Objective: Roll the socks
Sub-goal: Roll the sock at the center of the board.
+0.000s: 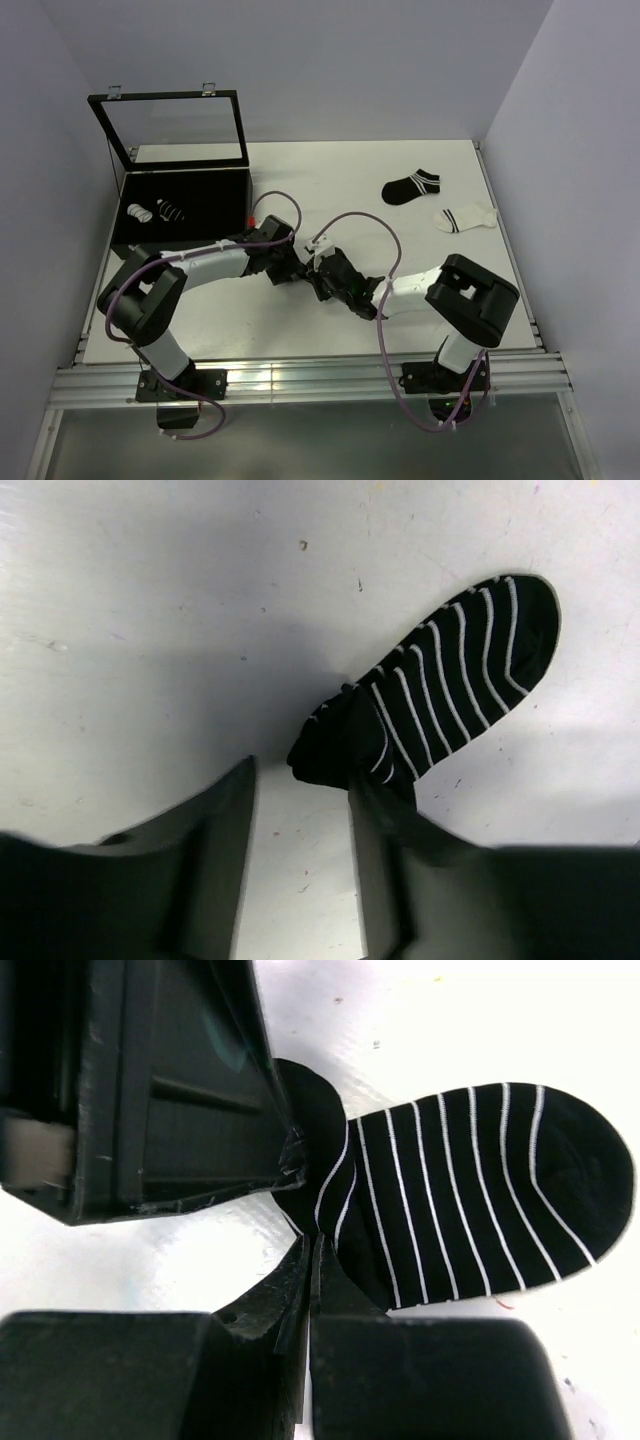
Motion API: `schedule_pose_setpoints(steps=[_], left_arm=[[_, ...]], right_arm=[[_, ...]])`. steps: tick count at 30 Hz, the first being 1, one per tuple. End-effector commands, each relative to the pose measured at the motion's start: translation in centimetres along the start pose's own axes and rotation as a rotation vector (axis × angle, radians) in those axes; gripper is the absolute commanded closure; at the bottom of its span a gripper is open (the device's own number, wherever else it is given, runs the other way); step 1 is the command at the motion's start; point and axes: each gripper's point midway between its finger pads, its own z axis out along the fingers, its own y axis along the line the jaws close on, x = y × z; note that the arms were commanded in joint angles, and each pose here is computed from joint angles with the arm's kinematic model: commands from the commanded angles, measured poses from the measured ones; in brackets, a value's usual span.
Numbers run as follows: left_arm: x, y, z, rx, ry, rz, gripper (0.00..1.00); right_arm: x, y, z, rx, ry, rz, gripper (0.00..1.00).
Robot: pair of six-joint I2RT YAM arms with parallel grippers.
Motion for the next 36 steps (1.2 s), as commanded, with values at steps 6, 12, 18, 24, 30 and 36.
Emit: schedule_pose_setpoints(steps=[6,12,18,24,30,36], left_arm=[[-2.1,-1.0,-2.6,0.09,-0.123,-0.046,0.39],[-2.3,-1.3,-3.1,0.14,-0.149,-0.038,0.38],[-1.7,-1.7,-2.5,0.159,-0.129,-0.015,0.38],[-1.4,-2.2,-1.5,0.151,-0.114,0.013,0.41],[-1.2,-2.5,-0.9,0.149,-0.104,0.029,0.42],[-1.2,-3.0,-0.8,0.162,-0.1,0.035,0.42]], right_arm=[[-0.8,1.9,-1.6,-0.282,0.078,0.19,1.0],[-2.1,0.7,-1.5,-0.391,0.11,0.369,1.0],[-1.5,0.1,-0.6,-0.475,0.183,0.563,1.0],[-0.9,-1.6,-0.1,-0.495,0.194,0.687,1.0],[-0.6,-2.7,-0.1,-0.514,0.187,0.779,1.0],[0.1,-3.6,0.2,-0.516,0.2,0.863,1.0]])
